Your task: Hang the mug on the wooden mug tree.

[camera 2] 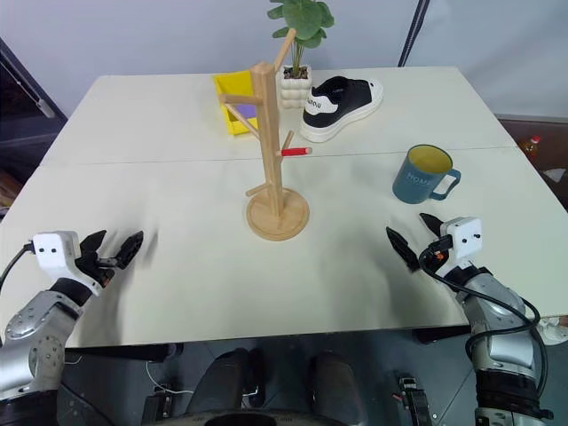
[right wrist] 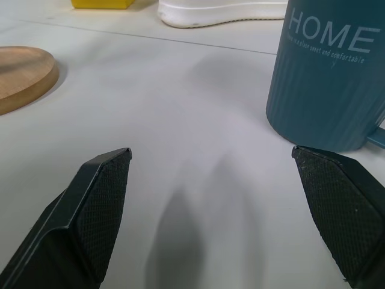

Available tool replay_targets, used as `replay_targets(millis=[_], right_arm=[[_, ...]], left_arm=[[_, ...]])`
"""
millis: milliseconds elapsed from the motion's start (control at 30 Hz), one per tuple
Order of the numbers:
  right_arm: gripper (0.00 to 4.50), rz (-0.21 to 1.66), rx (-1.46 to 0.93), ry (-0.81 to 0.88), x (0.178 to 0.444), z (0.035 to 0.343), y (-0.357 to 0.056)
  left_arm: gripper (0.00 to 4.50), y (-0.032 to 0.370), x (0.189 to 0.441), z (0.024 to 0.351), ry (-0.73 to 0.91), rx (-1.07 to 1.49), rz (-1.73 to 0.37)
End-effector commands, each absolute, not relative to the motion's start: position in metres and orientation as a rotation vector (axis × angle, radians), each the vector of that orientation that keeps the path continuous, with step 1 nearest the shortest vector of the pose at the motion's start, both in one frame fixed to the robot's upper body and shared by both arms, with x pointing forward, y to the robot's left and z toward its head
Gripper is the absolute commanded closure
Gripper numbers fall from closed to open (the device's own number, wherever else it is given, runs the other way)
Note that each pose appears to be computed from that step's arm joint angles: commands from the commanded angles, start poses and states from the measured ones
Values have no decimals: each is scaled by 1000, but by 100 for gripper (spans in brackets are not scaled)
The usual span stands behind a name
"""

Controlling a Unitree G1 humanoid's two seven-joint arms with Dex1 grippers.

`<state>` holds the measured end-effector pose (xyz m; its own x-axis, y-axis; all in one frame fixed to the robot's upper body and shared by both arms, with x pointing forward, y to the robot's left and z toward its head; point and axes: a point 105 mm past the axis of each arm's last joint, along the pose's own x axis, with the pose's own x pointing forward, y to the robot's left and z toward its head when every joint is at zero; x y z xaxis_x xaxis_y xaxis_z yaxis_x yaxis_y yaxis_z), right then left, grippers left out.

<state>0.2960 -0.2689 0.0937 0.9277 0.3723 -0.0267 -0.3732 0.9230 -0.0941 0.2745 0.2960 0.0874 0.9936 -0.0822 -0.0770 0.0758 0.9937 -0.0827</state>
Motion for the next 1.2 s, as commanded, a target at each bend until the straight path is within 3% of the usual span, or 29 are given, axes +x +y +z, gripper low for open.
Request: replay_targets(millis=[33,500,633,833,1200], right_arm=[[6,377,-117,-32,296,104,-271],[6,302,-111,23,297,95,-271],[6,237,-91,-17,301,98,-276],[6,56,-153,-36,313,99,-298],[6,-195,-150,-78,328,105,-341]], left_arm=[[0,296,275,95,48,-60,-83],[0,257,276,111,-18,-51,-261],[0,205,267,132,-73,-74,-529],[0,142,244,140,-30,-50,-900],[0,86,230,159,-83,58,-1166]])
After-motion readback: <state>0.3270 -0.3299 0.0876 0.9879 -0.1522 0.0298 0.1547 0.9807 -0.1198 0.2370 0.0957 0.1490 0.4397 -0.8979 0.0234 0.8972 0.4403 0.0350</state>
